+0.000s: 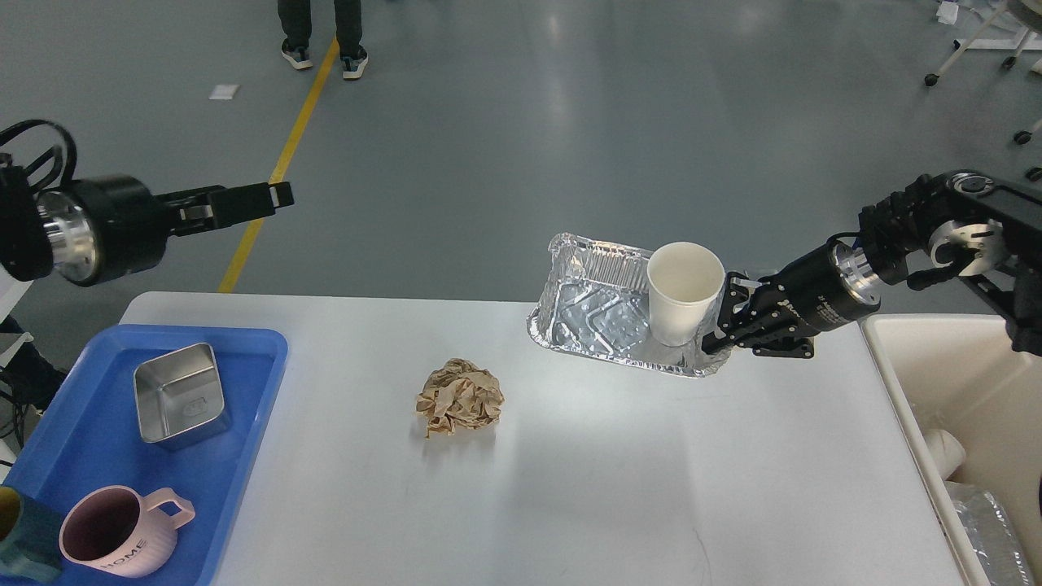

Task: Tidy desktop
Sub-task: 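Lower the foil tray to the table and bring the left gripper down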

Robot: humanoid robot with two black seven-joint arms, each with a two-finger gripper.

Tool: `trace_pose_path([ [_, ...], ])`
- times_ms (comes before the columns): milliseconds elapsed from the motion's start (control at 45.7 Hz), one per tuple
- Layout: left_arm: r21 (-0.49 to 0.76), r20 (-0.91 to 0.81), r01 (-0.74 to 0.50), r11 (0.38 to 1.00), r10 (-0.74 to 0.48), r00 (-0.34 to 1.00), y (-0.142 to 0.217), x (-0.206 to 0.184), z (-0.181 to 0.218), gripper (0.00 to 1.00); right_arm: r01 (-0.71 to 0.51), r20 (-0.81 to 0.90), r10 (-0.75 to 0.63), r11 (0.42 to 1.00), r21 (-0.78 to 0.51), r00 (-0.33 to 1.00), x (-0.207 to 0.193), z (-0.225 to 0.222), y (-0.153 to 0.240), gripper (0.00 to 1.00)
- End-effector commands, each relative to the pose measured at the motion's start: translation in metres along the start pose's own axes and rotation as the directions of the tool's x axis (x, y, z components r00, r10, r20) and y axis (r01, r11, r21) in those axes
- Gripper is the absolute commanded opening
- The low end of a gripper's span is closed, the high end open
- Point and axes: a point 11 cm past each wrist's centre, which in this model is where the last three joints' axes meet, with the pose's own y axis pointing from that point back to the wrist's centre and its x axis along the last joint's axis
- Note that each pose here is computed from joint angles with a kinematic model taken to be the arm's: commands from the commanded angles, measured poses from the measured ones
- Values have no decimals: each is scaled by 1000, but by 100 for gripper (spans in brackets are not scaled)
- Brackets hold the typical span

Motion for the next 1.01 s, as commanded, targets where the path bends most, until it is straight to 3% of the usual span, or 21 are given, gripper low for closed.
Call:
trace_pose_path([
  [0,108,-52,44,993,-39,998,20,-25,-44,90,1,-4,-1,1000,-2,1000,-1,0,0,0],
  [262,140,-153,220,965,-198,968,34,-103,-68,91,-4,-5,4,1000,-7,1000,0,1,2,0],
  [437,153,-191,269,951,-239,952,39,-127,-77,91,-5,-6,5,1000,-10,1000,0,2,2,0],
  [984,97,-209,261,961,-236,949,44,-133,-77,91,-2,-1,2,1000,-14,1000,-1,5,0,0],
])
